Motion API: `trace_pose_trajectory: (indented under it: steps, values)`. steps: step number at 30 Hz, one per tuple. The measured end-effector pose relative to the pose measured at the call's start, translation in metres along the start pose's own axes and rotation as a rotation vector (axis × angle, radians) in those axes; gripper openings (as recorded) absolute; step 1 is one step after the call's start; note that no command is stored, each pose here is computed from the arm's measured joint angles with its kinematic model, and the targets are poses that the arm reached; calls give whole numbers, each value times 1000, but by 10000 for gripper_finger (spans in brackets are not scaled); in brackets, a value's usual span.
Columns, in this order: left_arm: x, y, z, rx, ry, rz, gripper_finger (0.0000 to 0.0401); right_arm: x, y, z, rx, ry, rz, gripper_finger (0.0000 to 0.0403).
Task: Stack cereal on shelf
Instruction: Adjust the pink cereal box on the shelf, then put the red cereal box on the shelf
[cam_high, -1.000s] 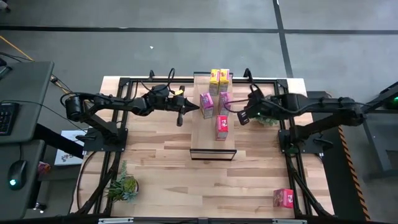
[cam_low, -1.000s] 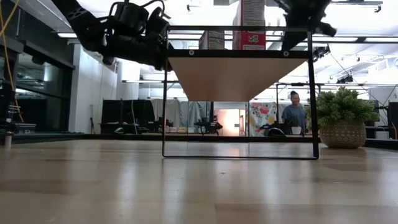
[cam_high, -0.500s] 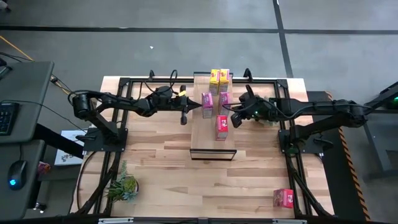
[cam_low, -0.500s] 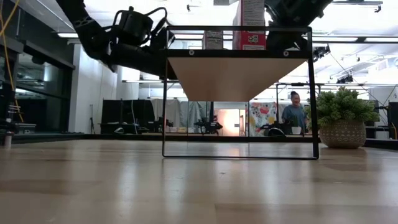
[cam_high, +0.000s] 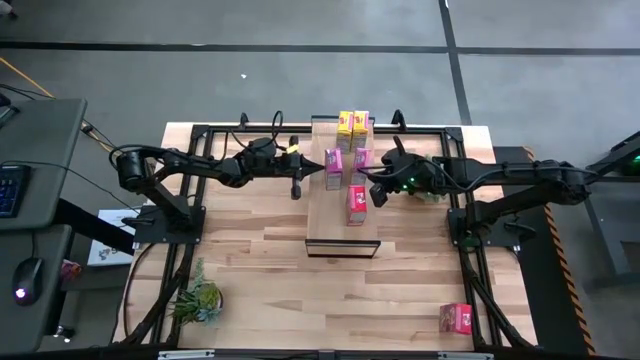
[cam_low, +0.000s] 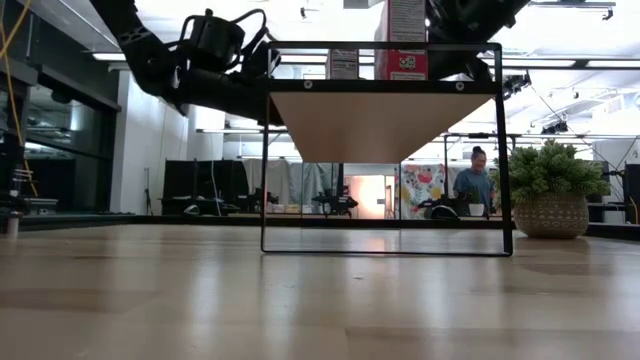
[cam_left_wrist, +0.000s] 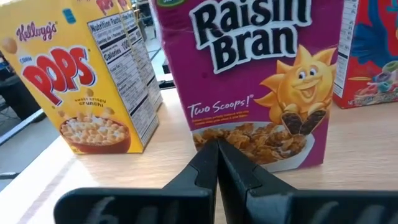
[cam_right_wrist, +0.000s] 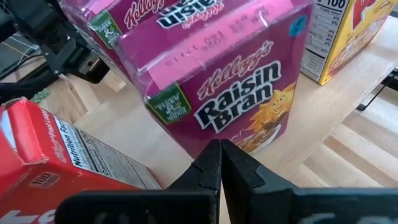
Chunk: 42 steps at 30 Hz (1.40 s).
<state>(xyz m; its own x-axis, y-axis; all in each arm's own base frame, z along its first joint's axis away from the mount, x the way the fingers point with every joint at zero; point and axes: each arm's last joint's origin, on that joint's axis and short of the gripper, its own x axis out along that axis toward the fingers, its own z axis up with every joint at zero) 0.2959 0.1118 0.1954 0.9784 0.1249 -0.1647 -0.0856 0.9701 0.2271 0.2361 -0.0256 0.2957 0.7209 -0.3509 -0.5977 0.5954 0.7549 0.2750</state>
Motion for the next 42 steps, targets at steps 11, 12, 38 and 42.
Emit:
trace_pose_trajectory:
  steps: [11,12,38,42]
  values:
    - [-24,21,16,-24,20,65,0,-15,-12,-10,-7,97,-66,0]
    - [-30,23,20,-35,23,73,0,-20,-14,-11,7,110,-65,0]
    - [-69,18,41,-109,-140,-12,0,-71,-20,-74,549,724,-346,143]
    - [-69,18,41,-109,-141,-12,0,-67,-17,-76,538,746,-365,200]
